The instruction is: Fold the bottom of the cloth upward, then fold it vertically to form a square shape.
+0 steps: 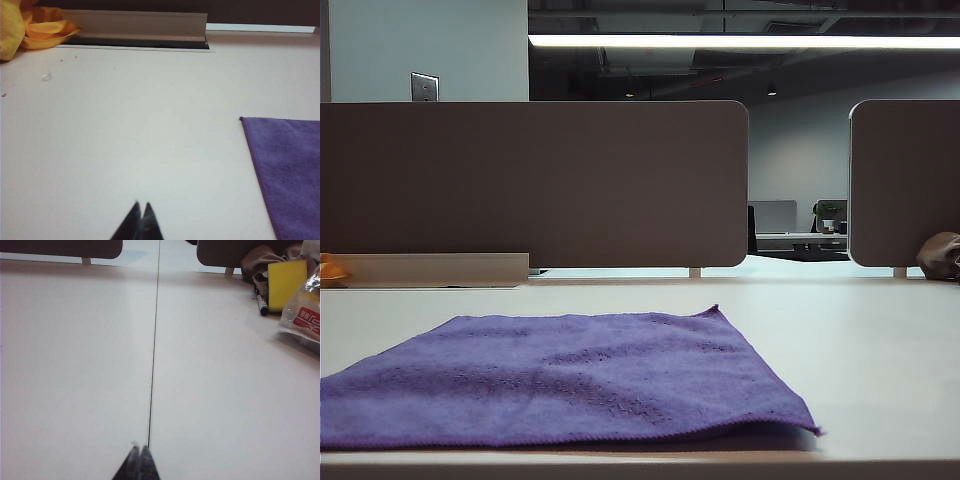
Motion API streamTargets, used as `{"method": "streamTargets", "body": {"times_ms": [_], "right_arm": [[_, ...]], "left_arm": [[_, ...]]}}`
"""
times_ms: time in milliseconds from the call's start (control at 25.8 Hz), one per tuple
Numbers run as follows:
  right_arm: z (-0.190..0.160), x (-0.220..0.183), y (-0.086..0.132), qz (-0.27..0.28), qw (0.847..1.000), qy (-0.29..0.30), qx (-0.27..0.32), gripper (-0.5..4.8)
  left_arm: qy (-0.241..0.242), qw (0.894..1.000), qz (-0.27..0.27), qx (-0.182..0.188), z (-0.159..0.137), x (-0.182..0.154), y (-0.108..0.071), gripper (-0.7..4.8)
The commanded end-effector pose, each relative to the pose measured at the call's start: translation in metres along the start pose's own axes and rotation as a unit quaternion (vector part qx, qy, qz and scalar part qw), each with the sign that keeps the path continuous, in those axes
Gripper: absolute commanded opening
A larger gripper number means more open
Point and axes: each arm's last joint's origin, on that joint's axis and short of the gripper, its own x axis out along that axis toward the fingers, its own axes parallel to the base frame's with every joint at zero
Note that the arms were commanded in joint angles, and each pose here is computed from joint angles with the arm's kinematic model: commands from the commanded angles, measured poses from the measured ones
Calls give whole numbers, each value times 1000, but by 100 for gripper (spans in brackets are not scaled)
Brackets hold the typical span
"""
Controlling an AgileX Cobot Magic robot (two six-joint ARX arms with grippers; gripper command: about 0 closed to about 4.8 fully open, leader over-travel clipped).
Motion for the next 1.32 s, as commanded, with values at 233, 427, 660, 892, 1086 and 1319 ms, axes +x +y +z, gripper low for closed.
{"method": "streamTargets", "body": {"times_ms": [233, 427, 660, 892, 1086, 1319], "right_arm": [[-1, 1, 0, 0, 1000, 0, -1, -1], [-2, 1, 0, 0, 1000, 0, -1, -1], [-1, 1, 0, 1, 1000, 0, 2, -1], [8, 0, 0, 15, 981, -44, 186, -1], [30, -6, 3, 111, 956, -100, 252, -1], [44, -15, 10, 255, 900, -61, 347, -1]], "left_arm": [[0, 1000, -1, 0, -1, 0, 0, -5], [0, 1000, -1, 0, -1, 0, 0, -5], [0, 1000, -1, 0, -1, 0, 0, -5], [-8, 993, -35, -111, 6, -2, -2, -6], [-35, 973, -79, -213, 31, -12, -4, -6], [-53, 954, -163, -247, 57, -25, -8, -5]]}}
